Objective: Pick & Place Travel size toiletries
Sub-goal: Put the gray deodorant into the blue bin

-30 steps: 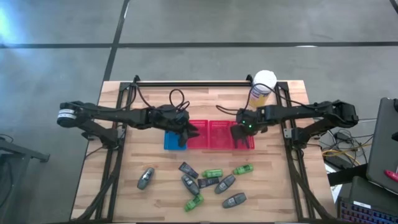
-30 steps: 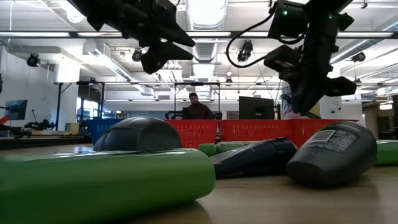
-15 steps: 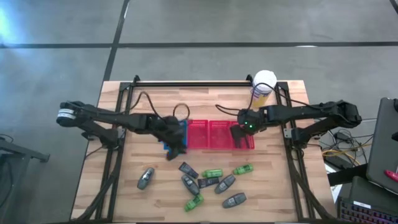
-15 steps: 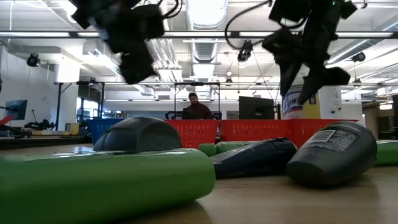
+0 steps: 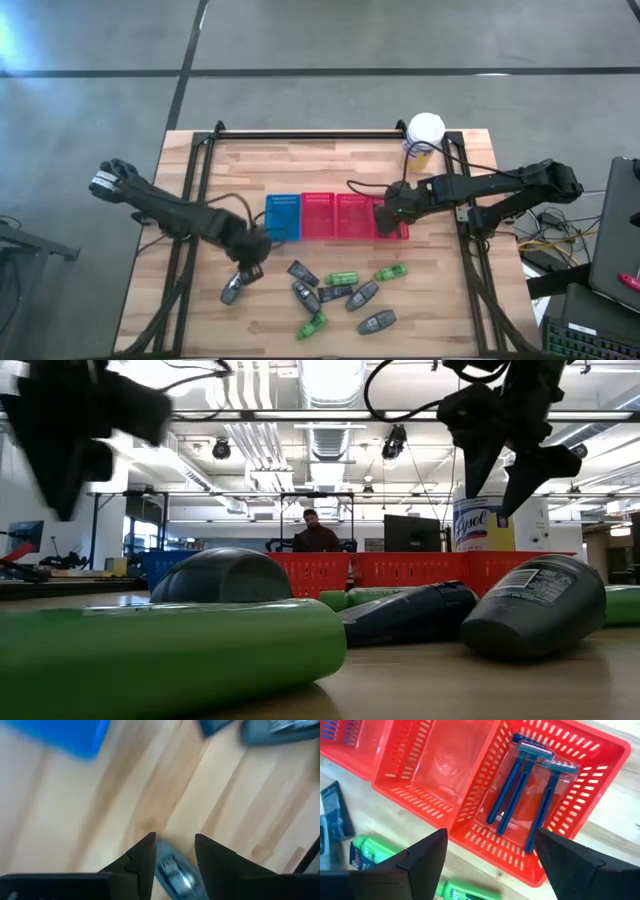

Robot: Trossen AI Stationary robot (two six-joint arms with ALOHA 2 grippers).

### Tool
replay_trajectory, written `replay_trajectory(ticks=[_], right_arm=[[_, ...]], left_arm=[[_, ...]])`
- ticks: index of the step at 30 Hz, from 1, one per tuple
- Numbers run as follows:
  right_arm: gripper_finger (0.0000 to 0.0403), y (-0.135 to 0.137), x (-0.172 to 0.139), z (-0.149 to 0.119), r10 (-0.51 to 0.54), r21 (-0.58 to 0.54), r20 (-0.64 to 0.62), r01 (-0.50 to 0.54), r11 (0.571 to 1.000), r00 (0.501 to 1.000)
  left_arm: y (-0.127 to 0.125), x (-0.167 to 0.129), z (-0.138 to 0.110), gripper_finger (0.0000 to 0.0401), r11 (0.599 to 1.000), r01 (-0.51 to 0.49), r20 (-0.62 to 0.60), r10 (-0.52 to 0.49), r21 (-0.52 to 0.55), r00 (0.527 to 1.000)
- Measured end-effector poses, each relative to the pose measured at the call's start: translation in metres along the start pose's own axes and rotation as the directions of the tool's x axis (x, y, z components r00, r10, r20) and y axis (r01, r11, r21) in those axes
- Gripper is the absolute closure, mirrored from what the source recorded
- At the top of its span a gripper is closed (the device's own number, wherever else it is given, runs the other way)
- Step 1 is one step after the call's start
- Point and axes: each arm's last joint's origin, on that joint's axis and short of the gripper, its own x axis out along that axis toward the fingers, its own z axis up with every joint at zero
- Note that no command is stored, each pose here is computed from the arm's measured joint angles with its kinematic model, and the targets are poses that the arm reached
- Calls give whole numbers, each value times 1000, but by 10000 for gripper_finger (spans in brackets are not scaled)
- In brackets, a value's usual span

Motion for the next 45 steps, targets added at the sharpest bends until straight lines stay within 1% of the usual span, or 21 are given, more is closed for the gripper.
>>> replay_trajectory(ticks=[2, 5, 9, 11, 14, 18, 23, 27, 31, 36, 40, 43, 45], right_arm=[[103, 0, 0, 0, 2, -23, 0, -2, 1000, 1000], [97, 0, 0, 0, 1, -62, 0, -1, 998, 1000], [88, 1, -1, -2, 4, -106, -2, -4, 994, 1000], [83, 1, -2, -3, 11, -132, -5, -12, 991, 1000], [73, 1, -4, -6, 19, -158, -7, -20, 987, 1000], [59, 2, -6, -9, 25, -180, -10, -26, 983, 1000], [46, 1, -6, -11, 17, -196, -16, -20, 980, 1000], [45, -1, -6, -12, -11, -199, -25, 6, 980, 1000], [54, -2, -6, -12, -13, -205, -26, 7, 979, 1000], [67, -2, -6, -12, -13, -205, -25, 7, 979, 1000], [74, -2, -6, -12, -13, -193, -25, 8, 981, 1000], [77, -2, -6, -12, -13, -187, -25, 8, 982, 1000], [78, -2, -6, -12, -13, -184, -25, 9, 983, 1000]], left_arm=[[-5, 3, -11, 262, 995, -20, -11, 19, -96, 1000], [-13, 6, -26, 262, 980, -45, 22, 50, -193, 998], [-16, 13, -44, 253, 940, -71, 27, 85, -334, 996], [-17, 16, -53, 239, 922, -82, 15, 95, -378, 995], [-16, 21, -62, 207, 895, -98, 1, 110, -436, 994], [-15, 23, -65, 155, 861, -104, -9, 115, -497, 993], [-20, 25, -64, 95, 878, -58, -2, 66, -476, 998], [-23, 34, -69, 73, 898, -107, -53, 93, -426, 994], [-23, 47, -72, 74, 898, -142, -93, 113, -417, 989], [-25, 61, -72, 75, 910, -86, -87, 55, -406, 995], [-17, 72, -76, 79, 905, -129, -152, 72, -404, 986], [-14, 78, -78, 87, 909, -125, -193, 50, -398, 980], [-13, 79, -79, 100, 914, -118, -201, 41, -388, 979]])
